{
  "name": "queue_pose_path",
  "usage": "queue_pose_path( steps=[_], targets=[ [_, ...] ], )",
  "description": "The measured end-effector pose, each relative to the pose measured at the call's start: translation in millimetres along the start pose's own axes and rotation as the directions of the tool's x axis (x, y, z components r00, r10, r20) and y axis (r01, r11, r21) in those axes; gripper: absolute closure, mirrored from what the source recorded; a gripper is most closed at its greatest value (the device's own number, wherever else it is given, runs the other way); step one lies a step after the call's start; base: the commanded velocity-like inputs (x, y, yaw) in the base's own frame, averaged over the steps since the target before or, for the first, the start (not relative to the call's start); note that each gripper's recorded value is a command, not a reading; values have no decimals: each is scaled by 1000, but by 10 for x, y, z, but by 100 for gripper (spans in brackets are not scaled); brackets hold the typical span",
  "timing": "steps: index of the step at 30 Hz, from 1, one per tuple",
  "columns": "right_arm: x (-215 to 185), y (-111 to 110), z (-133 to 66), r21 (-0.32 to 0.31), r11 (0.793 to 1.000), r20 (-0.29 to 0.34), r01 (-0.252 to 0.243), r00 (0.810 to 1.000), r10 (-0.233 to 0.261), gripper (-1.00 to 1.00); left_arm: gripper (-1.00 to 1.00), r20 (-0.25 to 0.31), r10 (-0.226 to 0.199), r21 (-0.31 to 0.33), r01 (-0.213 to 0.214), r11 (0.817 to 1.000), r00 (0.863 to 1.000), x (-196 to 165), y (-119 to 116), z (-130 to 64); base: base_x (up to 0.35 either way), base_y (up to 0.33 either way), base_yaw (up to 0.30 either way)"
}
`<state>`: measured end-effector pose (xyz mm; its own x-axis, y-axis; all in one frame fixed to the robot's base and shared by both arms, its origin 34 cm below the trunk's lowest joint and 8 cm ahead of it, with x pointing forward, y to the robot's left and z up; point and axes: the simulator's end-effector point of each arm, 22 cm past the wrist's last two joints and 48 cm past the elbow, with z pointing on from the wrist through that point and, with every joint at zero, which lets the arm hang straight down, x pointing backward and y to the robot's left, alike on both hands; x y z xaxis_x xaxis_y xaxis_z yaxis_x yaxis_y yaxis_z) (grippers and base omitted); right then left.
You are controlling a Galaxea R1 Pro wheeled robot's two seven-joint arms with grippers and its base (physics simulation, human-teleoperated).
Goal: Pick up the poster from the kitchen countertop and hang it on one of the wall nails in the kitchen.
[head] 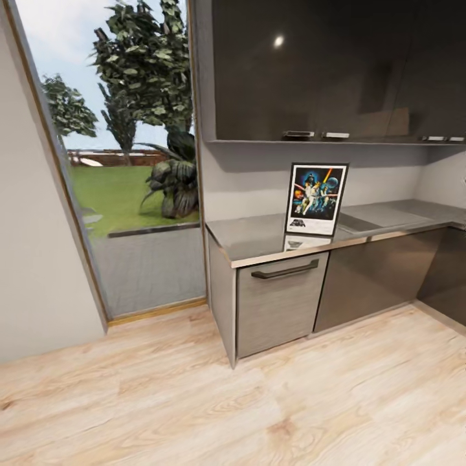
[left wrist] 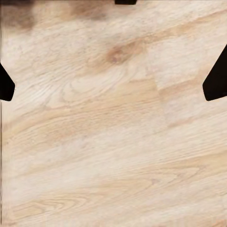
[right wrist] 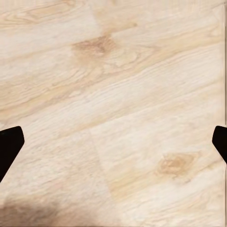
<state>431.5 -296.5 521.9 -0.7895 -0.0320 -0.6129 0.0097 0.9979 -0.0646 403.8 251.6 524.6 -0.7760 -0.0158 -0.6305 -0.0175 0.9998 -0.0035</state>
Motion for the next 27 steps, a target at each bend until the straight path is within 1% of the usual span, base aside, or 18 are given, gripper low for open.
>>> queue_pose_path(
  steps=[7,11,19,27],
  targets=[
    [3,-3,-1,1,1000,0,-1,1000,1,-100,-100,0,0,0,0,1000,1000,1,-1,0,275,-203,-213],
    [2,-2,0,0,1000,0,-1,1000,1,-100,-100,0,0,1,0,1000,1000,0,-2,0,275,-210,-126],
    [4,-3,-1,1,1000,-1,-1,1000,1,-100,-100,0,1,2,-1,1000,1000,1,-4,0,248,-246,-26],
    [11,0,0,0,1000,-2,0,1000,0,-100,-100,0,1,2,-1,1000,1000,1,-4,1,170,-298,-1]
  ],
)
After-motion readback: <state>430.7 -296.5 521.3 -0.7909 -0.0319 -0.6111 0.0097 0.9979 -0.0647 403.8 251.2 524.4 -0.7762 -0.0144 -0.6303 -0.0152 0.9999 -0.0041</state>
